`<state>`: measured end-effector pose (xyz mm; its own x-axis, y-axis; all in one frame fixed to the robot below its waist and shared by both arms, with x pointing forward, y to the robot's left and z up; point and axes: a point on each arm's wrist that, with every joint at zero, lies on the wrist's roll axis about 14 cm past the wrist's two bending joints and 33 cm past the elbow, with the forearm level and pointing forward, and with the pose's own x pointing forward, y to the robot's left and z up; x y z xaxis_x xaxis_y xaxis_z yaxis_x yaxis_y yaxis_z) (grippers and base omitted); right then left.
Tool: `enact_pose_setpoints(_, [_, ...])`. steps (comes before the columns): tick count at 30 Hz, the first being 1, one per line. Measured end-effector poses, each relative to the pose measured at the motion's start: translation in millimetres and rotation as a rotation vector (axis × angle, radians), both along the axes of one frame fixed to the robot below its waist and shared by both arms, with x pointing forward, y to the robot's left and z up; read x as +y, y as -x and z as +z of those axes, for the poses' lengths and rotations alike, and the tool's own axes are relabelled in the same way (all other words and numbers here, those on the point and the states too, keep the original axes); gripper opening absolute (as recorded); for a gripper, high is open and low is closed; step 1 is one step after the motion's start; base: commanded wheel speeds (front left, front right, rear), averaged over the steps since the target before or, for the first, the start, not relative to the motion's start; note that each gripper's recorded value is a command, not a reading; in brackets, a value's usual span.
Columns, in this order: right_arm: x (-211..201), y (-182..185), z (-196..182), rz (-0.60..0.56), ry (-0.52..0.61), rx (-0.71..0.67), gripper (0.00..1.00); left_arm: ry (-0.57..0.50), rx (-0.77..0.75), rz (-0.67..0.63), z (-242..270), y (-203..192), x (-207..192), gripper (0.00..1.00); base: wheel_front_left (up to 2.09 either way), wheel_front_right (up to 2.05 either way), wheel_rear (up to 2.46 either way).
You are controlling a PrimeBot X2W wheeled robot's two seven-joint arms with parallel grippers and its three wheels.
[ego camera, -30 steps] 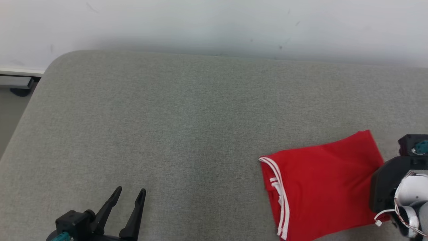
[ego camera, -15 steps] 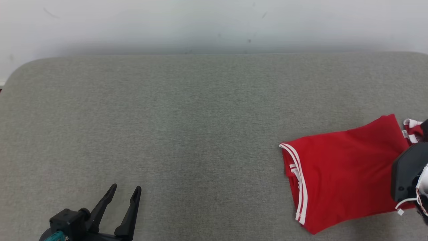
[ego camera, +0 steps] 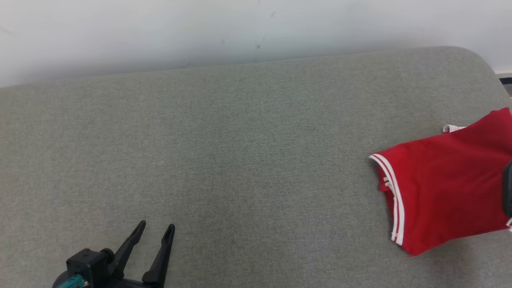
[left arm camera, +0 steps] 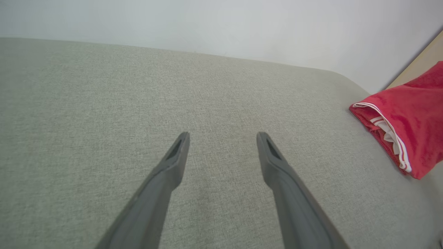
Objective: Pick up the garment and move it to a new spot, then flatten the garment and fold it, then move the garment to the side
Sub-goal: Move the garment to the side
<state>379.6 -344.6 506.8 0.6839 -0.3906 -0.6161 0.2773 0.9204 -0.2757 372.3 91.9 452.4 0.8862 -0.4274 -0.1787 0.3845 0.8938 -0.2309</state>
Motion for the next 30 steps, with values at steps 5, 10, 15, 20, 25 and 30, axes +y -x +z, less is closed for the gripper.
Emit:
enact_pose_setpoints(5, [-23,7,14,-0.025,0.065,-0.012,0.00,0.007,-0.009,-0.036,3,-3,-11,1.00,0.00,0.00,0.00])
enact_pose_setpoints(10, [-31,3,24,-0.010,0.107,-0.034,0.00,0.001,-0.004,-0.035,1,-3,-9,1.00,0.00,0.00,0.00])
enact_pose_setpoints(15, [-34,2,27,-0.003,0.121,-0.042,0.00,-0.007,0.005,-0.035,-1,-3,-8,1.00,0.00,0.00,0.00])
enact_pose_setpoints(20, [-37,-3,36,0.013,0.154,-0.067,0.00,-0.008,0.007,-0.038,-2,-3,-8,1.00,0.00,0.00,0.00])
enact_pose_setpoints(25, [-45,-9,48,0.013,0.202,-0.099,0.00,-0.008,0.015,-0.045,-4,-4,-9,1.00,0.00,0.00,0.00])
enact_pose_setpoints(30, [-48,-12,45,0.012,0.211,-0.103,0.00,-0.012,0.030,-0.050,-9,-6,-10,1.00,0.00,0.00,0.00])
